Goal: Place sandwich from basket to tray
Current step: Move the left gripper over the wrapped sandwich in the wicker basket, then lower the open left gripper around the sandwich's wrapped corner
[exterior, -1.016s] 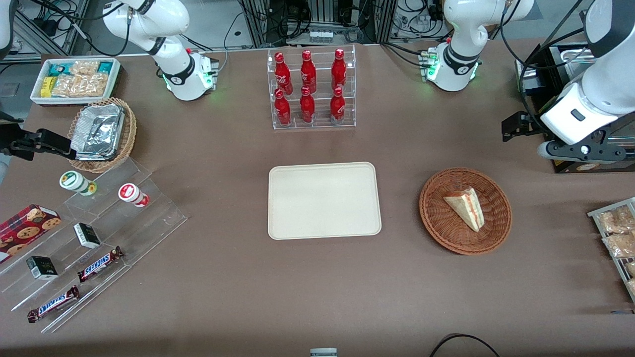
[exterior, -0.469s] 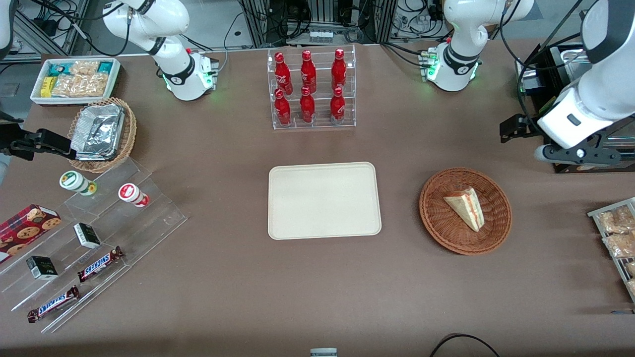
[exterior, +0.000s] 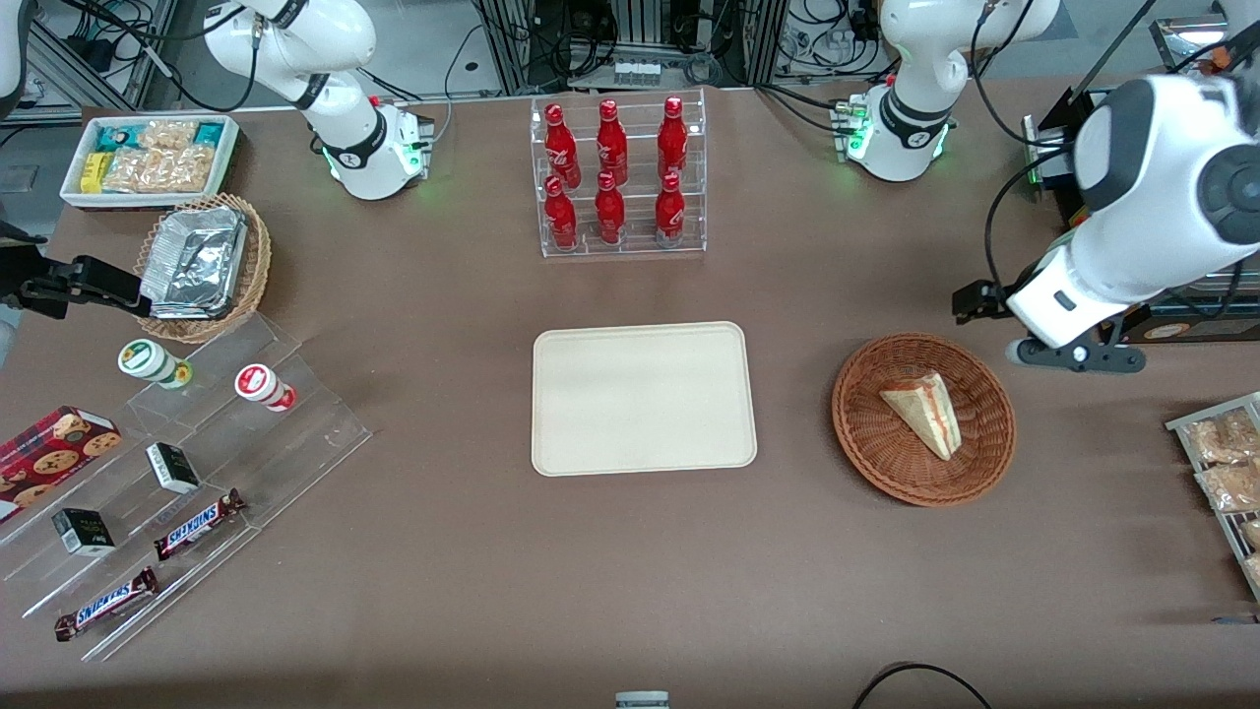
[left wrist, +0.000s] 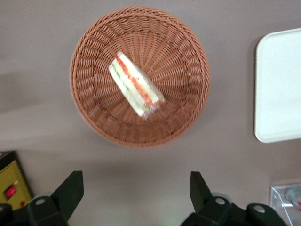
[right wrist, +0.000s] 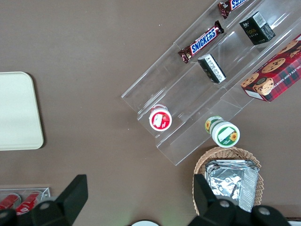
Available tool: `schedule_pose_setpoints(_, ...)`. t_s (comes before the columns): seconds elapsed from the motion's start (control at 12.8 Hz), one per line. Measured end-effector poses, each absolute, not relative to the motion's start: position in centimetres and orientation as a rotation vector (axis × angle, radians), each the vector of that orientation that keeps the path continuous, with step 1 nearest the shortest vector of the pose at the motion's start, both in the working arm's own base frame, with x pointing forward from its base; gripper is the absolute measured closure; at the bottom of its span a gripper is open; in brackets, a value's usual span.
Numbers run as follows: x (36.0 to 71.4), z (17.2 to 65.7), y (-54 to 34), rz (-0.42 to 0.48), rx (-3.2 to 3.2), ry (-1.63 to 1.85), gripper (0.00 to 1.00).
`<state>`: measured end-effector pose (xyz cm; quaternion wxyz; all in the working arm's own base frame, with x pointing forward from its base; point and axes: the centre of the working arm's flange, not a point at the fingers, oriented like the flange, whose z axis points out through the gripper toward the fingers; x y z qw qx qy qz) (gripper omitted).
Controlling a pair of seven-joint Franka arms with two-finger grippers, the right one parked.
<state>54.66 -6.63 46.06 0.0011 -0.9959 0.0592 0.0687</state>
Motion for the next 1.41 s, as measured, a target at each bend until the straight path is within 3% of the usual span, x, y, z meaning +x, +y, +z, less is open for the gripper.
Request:
schedule_pose_setpoints(0.47,54.0,38.4,-5.2,0.042,-3.145,0.130,0.00)
schedule_pose_setpoints(0.62,53.6,37.0,-4.8,0.028,-3.148,0.015,0.00)
schedule_pose_setpoints(0.94,53.8,36.3,-4.9,0.005,-3.127,-0.387,0.00)
schedule_pose_setpoints(1.41,54.9,31.4,-6.6,0.003,-2.977,-1.089,0.00)
